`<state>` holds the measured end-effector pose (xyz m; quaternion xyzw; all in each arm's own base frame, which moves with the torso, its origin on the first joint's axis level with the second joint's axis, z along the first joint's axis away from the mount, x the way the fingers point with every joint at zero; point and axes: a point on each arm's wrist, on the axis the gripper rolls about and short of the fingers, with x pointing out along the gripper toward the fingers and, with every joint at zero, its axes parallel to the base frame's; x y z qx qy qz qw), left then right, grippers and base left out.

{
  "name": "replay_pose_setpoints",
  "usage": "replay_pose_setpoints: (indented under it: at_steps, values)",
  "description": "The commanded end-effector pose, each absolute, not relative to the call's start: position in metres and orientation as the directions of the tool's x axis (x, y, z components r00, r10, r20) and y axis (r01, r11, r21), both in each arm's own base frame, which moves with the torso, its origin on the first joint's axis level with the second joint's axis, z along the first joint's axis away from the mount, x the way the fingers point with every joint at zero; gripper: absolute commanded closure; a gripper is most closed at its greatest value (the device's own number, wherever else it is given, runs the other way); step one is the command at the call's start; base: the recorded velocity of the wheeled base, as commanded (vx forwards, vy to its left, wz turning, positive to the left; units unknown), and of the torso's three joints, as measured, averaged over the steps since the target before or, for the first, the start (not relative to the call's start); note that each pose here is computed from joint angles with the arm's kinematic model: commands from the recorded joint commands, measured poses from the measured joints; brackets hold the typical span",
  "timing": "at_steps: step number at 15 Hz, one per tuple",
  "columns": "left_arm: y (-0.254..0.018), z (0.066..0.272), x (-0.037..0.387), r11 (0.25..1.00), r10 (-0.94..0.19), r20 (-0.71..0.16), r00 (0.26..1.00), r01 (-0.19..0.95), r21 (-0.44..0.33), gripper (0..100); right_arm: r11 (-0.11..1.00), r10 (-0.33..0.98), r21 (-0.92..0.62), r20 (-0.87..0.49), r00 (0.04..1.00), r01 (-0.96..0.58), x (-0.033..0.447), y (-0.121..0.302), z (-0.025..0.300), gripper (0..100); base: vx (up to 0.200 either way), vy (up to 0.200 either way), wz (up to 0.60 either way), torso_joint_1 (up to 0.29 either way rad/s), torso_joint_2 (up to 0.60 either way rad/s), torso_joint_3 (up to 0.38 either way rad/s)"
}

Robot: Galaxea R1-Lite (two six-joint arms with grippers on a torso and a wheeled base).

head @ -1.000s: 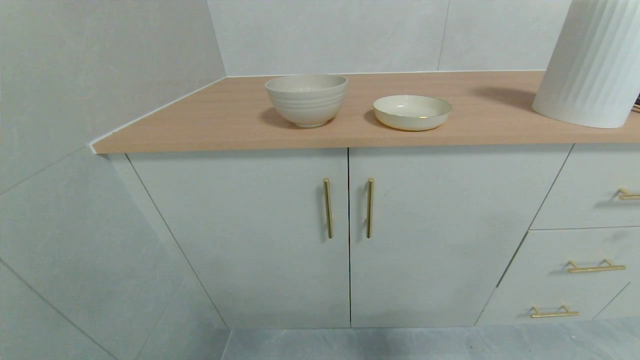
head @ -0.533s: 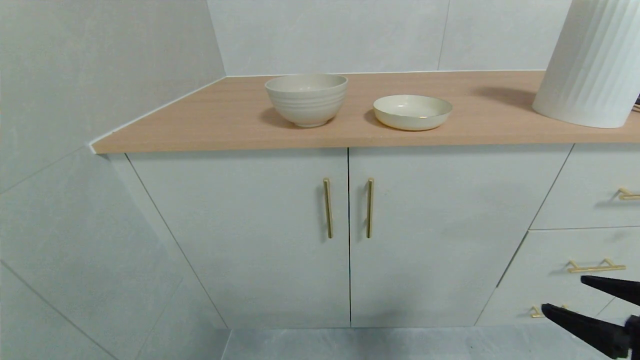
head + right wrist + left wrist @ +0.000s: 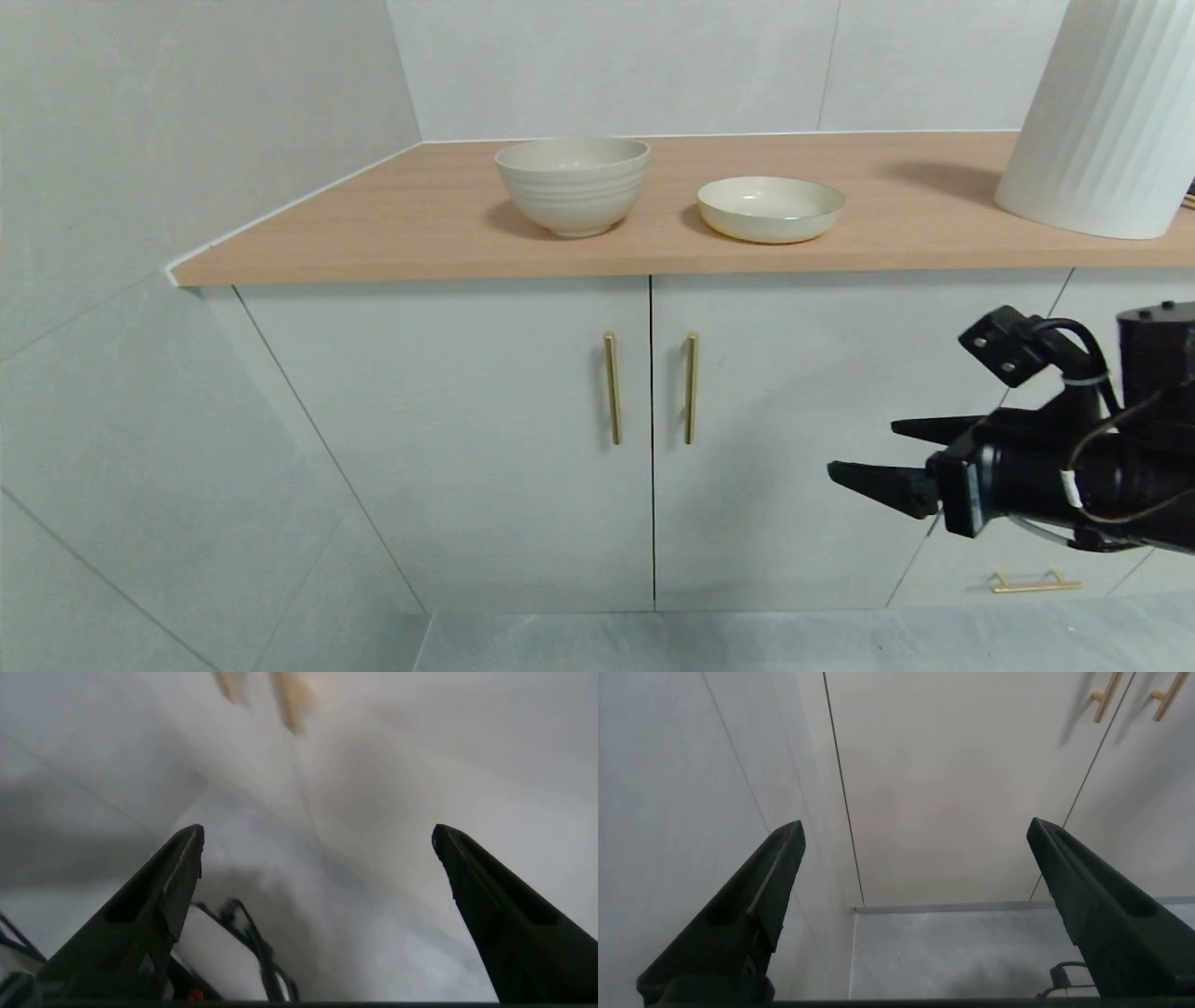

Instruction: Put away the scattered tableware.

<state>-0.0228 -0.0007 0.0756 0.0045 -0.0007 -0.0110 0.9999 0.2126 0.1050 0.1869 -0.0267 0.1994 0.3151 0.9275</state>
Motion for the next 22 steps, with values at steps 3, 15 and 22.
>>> replay_pose_setpoints:
  at_steps: [3, 15, 22]
  values:
    - [-0.001, 0.076, -0.023, 1.0, -0.021, 0.002, 1.0, 0.021, 0.011, 0, 0.734, 0.649, 0.108, -0.399, 0.648, -0.67, 0.255, 0.163, 0.183, 0, 0.0, 0.0, 0.0, 0.0, 0.0, 0.0]
    - [-0.001, 0.076, -0.023, 1.0, -0.021, 0.002, 1.0, 0.021, 0.012, 0, 0.701, 0.713, 0.291, -0.246, 0.657, -0.651, 0.288, 0.206, 0.153, 0, 0.0, 0.0, 0.0, 0.0, 0.0, 0.0]
    - [-0.001, 0.076, -0.023, 1.0, -0.021, 0.002, 1.0, 0.021, 0.012, 0, 0.683, 0.719, 0.398, -0.22, 0.659, -0.613, 0.301, 0.217, 0.15, 0, 0.0, 0.0, 0.0, 0.0, 0.0, 0.0]
